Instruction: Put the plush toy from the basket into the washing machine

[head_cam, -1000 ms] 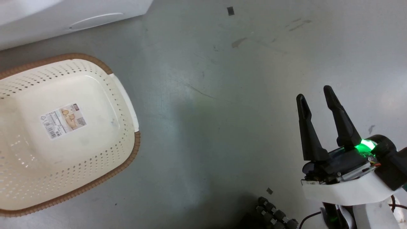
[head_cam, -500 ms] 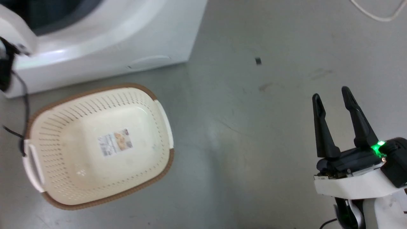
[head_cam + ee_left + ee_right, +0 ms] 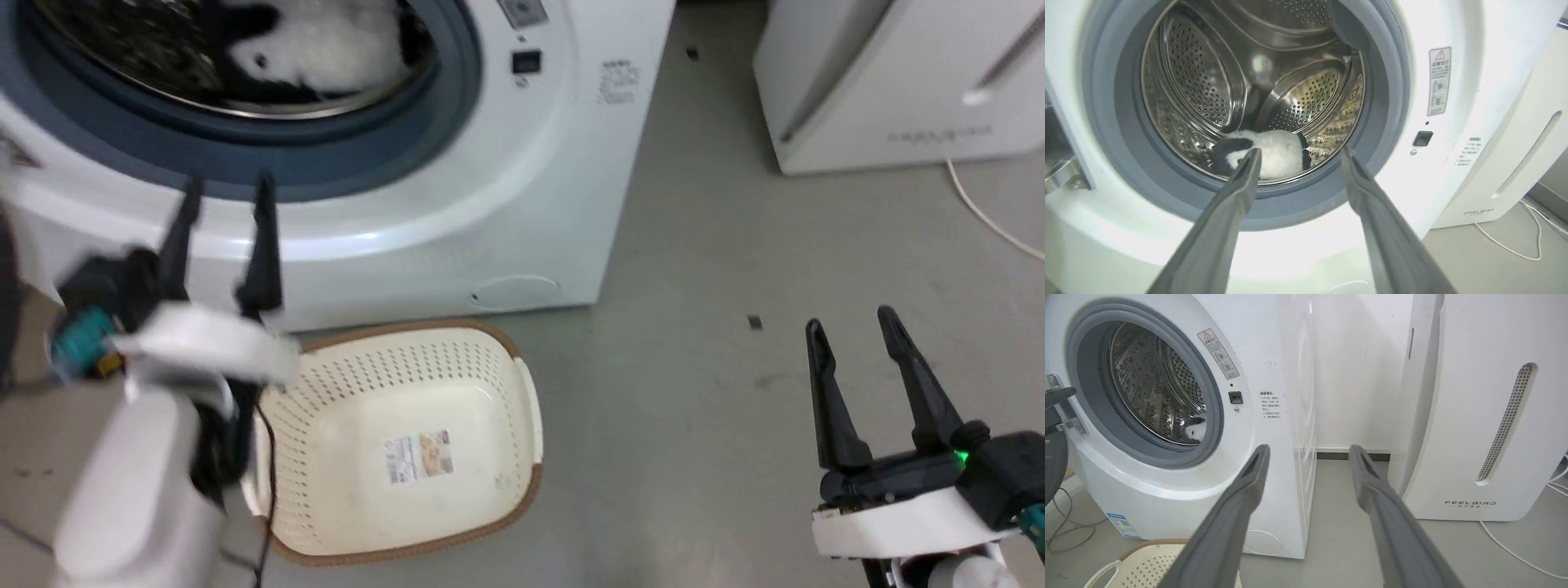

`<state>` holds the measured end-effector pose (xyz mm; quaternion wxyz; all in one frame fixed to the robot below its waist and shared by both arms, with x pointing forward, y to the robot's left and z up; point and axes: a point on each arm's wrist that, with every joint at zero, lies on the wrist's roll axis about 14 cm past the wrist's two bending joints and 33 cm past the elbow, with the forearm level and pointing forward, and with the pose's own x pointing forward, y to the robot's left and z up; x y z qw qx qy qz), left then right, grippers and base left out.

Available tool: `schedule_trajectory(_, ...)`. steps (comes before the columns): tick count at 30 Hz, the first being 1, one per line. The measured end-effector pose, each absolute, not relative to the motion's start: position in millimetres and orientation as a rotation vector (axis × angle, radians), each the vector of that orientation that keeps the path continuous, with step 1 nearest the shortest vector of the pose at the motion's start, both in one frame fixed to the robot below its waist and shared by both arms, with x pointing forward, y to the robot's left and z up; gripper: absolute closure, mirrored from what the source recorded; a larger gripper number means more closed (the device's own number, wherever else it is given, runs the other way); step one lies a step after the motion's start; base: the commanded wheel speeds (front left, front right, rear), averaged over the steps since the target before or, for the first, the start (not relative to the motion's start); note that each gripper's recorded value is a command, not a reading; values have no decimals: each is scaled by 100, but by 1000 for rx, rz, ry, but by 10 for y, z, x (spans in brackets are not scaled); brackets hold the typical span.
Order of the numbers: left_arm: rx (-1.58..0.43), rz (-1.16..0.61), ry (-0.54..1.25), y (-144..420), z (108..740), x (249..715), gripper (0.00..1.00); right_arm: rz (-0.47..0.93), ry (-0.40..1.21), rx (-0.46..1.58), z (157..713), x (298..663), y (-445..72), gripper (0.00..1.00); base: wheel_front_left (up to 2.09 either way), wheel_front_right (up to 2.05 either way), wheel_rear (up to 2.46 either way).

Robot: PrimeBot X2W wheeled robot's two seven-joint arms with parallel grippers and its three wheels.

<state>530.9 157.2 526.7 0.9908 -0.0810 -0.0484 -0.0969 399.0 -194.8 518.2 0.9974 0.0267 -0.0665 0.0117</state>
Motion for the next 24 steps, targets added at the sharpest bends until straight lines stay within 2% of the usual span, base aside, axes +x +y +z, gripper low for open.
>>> schedule_trajectory(5,-167,-133,-90,1685,5203,4679,0,63,-167,60,5307,3911,-1817,0,0,0,0)
schedule_trajectory(11,-180,-79,-64,1750,5095,4139,0,84,-192,68,5403,3796,-1748,0,0,0,0)
schedule_trajectory(24,-149,-94,-29,1627,4940,3649,0,104,-164,86,5328,3547,-1671,0,0,0,0)
